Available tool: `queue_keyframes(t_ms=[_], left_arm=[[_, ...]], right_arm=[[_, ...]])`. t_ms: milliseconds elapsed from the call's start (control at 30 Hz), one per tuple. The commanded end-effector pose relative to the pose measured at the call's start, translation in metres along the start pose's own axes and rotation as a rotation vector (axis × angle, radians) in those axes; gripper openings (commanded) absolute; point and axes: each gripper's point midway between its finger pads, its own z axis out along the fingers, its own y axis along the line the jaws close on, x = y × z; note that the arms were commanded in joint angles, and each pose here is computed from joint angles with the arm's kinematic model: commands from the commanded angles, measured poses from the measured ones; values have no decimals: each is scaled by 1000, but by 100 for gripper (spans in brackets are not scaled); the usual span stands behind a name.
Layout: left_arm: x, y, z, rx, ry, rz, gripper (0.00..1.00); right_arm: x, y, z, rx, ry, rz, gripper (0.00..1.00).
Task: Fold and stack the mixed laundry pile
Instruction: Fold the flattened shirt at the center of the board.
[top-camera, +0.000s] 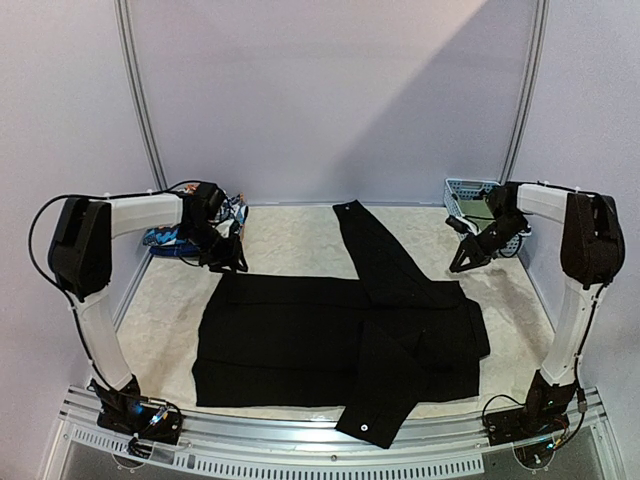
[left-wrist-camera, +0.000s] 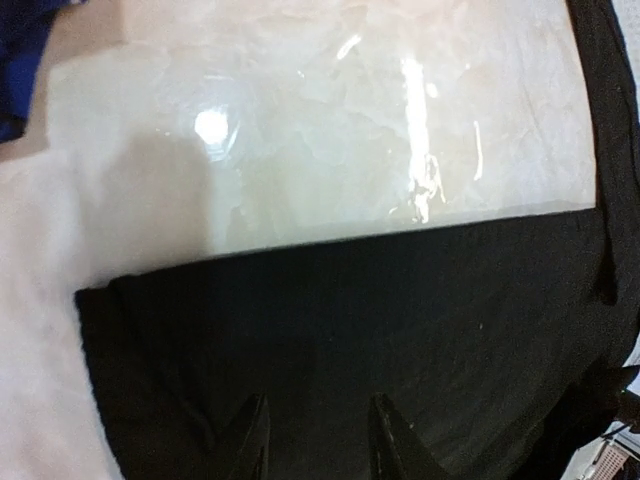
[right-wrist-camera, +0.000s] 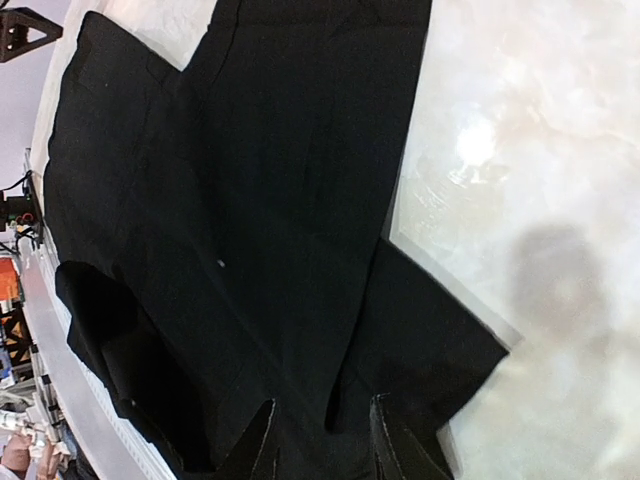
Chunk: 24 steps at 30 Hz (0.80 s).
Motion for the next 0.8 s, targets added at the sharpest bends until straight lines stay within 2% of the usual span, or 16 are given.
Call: queue_keyframes(t_ms=[0, 267, 367, 567, 767], left_arm=[[2, -12, 33, 49, 39, -11, 35], [4, 3, 65, -1, 95, -37, 35], [-1, 7, 77, -15, 117, -38, 34], [-29, 4, 94, -18, 131, -46, 33], [-66, 7, 98, -44, 82, -62, 32]], right_arm=[[-4, 1, 27, -75, 20, -17, 29], [10, -36, 65, -23, 122, 45, 28], [-3, -51, 65, 31, 113, 54, 28], [-31, -79, 63, 111, 132, 76, 28], [-50, -110, 70, 189, 134, 74, 27]])
